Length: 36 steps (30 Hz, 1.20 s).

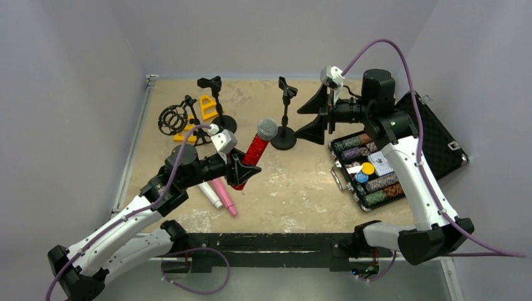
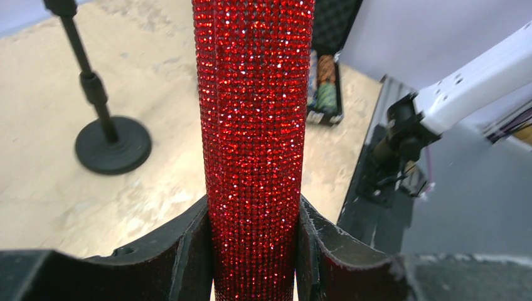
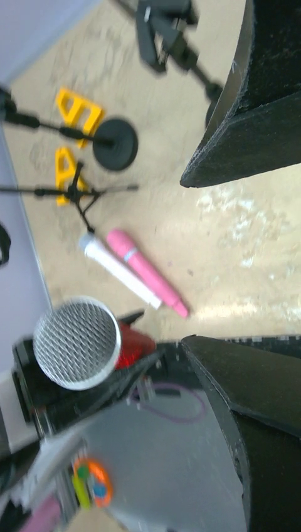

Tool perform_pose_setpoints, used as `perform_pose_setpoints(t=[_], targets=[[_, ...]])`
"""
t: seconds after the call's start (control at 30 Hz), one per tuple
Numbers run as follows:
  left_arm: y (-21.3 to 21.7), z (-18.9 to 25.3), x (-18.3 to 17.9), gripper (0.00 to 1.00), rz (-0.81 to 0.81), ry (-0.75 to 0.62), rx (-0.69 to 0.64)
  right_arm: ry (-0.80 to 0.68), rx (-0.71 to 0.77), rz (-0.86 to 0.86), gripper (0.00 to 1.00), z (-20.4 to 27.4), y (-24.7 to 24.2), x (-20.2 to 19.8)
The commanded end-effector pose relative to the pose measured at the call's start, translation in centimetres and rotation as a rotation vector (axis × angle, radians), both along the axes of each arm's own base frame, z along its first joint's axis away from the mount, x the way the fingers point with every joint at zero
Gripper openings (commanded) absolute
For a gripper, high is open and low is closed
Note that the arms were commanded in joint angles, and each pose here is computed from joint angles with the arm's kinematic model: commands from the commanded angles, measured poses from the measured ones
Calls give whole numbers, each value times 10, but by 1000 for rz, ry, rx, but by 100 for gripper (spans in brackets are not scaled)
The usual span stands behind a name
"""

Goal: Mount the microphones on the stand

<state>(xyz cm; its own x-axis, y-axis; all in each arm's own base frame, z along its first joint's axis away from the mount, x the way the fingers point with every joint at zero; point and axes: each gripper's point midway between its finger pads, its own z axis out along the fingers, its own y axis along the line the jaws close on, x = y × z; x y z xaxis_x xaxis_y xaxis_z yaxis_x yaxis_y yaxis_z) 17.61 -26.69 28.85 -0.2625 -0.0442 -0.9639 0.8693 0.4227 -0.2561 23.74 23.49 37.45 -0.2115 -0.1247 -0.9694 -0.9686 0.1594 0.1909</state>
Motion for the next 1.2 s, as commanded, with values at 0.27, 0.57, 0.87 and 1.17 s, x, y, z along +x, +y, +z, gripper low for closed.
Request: perform_pose_setpoints(t=[0.27,0.57,0.87,1.17], targets=[[58,-28,10,0,155,-207,286,-103,-180,-564,90,21,-23,127],[71,-29,4,0,171,-234,320,-126,-225,-752,86,25,8,183],[75,-41,3,0,166,-228,359,-113,-318,-771,63,-14,25,214],[75,-44,1,0,155,-213,379,-105,-390,-725,25,-44,44,214]])
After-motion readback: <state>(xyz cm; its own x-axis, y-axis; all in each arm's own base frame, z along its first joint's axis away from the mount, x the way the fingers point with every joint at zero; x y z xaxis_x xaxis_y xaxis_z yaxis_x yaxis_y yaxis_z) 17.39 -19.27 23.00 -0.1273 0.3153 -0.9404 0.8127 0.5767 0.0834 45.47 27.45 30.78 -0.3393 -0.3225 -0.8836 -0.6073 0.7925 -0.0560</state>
